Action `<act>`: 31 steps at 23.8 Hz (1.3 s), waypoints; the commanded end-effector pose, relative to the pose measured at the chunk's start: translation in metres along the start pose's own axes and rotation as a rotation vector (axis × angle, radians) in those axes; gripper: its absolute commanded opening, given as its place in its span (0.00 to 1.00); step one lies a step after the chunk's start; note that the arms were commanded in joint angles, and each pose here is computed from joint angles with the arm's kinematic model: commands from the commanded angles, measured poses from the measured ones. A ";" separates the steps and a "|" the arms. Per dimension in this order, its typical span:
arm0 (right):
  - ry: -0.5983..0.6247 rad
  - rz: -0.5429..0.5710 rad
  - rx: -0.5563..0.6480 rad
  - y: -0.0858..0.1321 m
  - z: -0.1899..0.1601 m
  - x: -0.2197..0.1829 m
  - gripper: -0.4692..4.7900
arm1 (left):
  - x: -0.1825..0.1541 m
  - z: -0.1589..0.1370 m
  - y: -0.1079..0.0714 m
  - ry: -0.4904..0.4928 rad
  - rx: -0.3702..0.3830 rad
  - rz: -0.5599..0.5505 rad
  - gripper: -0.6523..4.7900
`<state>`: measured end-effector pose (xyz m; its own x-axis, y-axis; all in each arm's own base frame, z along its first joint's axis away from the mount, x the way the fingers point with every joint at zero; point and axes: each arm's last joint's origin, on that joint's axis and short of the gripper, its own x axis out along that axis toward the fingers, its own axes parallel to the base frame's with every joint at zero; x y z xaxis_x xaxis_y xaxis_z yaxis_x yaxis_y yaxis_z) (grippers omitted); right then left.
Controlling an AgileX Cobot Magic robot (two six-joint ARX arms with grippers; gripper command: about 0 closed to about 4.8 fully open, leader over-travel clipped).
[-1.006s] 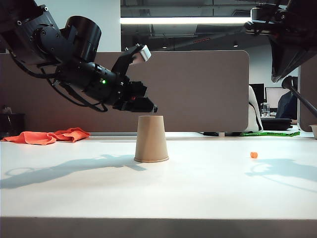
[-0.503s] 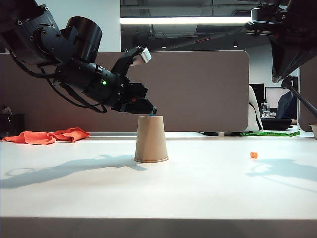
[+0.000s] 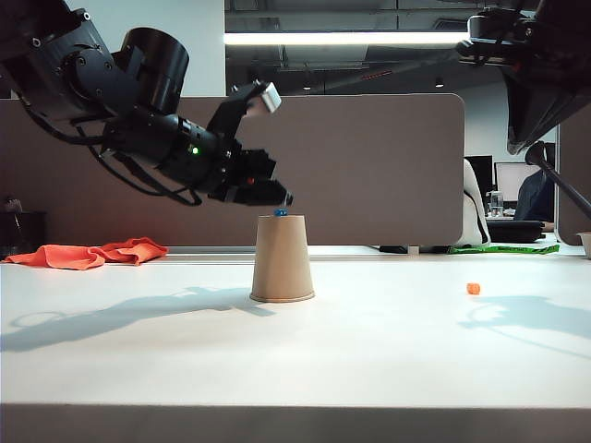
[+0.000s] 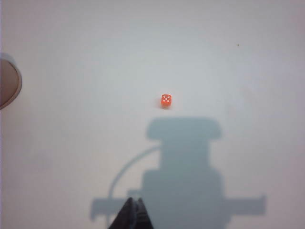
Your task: Throw the dice onto the paper cup, compare its value with the values of the other dice on the table, place the die with the higher value on the paper cup, and take no action if both dice have the same value.
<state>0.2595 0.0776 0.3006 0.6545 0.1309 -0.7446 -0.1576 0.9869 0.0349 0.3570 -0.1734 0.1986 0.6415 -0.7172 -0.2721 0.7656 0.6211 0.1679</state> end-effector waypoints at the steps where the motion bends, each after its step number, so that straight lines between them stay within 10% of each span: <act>1: -0.011 0.004 0.005 0.000 0.001 -0.002 0.08 | -0.009 0.022 0.003 -0.104 0.038 0.028 0.30; 12: -0.101 0.001 -0.018 -0.001 0.004 -0.015 0.08 | -0.054 0.055 0.026 -0.087 0.007 0.253 0.11; 19: -0.393 -0.040 -0.027 -0.011 -0.039 -0.052 0.08 | -0.118 0.051 0.056 -0.027 -0.132 0.395 0.11; 31: -0.525 -0.151 -0.012 -0.038 -0.107 -0.073 0.08 | -0.174 0.037 0.016 -0.050 -0.166 0.426 0.11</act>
<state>0.1421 0.0229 0.2807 0.9395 0.0255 -0.3417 -0.0494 0.9969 -0.0615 0.2647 -0.0509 0.2826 0.8974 -0.4003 -0.1856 0.4242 0.8984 0.1133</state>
